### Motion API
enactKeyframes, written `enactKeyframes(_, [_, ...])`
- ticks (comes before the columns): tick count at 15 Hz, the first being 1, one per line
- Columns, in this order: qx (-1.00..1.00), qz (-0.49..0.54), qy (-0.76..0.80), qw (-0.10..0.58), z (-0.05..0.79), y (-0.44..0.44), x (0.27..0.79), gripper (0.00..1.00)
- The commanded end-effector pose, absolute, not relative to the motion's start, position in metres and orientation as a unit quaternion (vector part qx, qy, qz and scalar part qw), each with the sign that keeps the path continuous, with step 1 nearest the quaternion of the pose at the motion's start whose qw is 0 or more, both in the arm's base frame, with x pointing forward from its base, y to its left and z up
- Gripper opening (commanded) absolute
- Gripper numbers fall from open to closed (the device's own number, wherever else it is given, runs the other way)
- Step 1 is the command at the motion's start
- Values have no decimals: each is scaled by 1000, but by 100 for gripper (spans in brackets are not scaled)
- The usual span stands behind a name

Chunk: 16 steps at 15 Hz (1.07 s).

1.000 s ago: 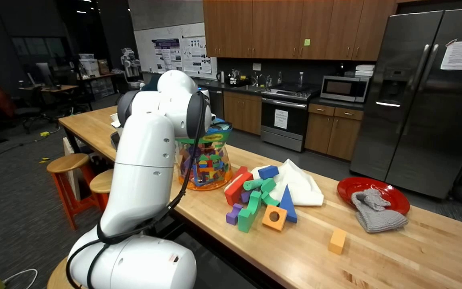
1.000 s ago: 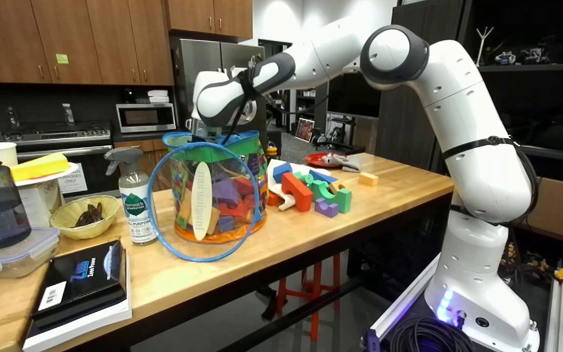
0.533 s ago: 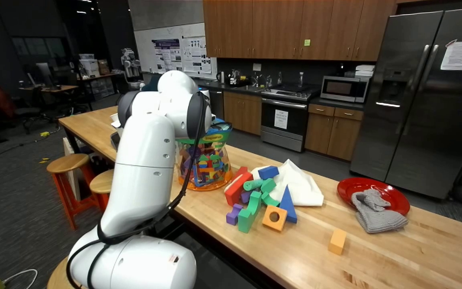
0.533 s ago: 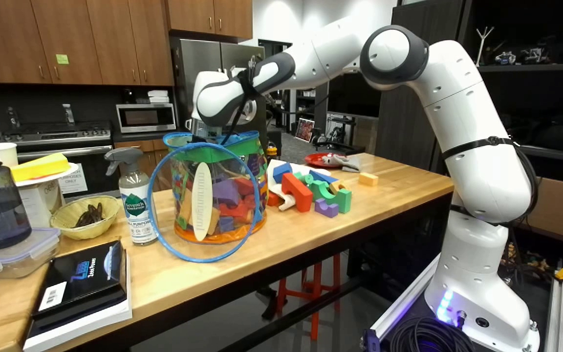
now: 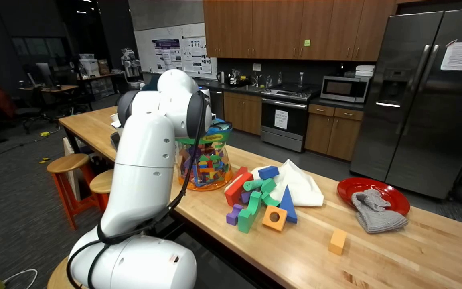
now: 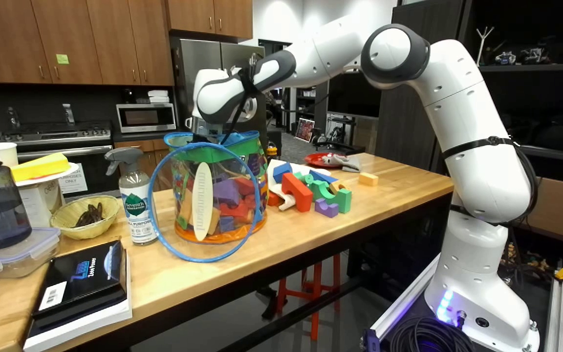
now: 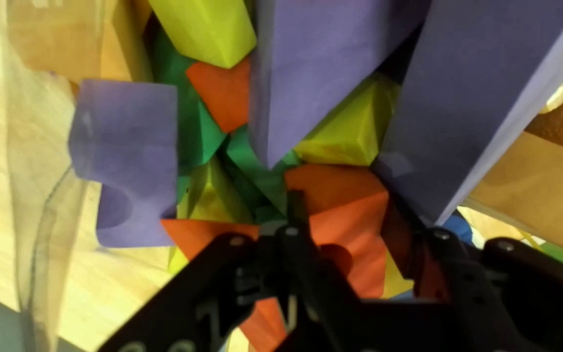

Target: Remove an orange block from the plastic bag and put it on the pile of blocks on the table

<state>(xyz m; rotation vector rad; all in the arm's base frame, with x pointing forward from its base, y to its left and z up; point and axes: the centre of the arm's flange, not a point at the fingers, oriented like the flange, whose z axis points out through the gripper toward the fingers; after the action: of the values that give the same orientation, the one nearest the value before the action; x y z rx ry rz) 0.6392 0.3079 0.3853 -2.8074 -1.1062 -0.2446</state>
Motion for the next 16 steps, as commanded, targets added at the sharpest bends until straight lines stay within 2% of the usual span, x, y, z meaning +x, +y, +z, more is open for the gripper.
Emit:
enactKeyframes(1, [-922,-76,-377,52,401,295,632,17])
enactKeyframes(16, [-905,-99,-412,37,488,249,633,17])
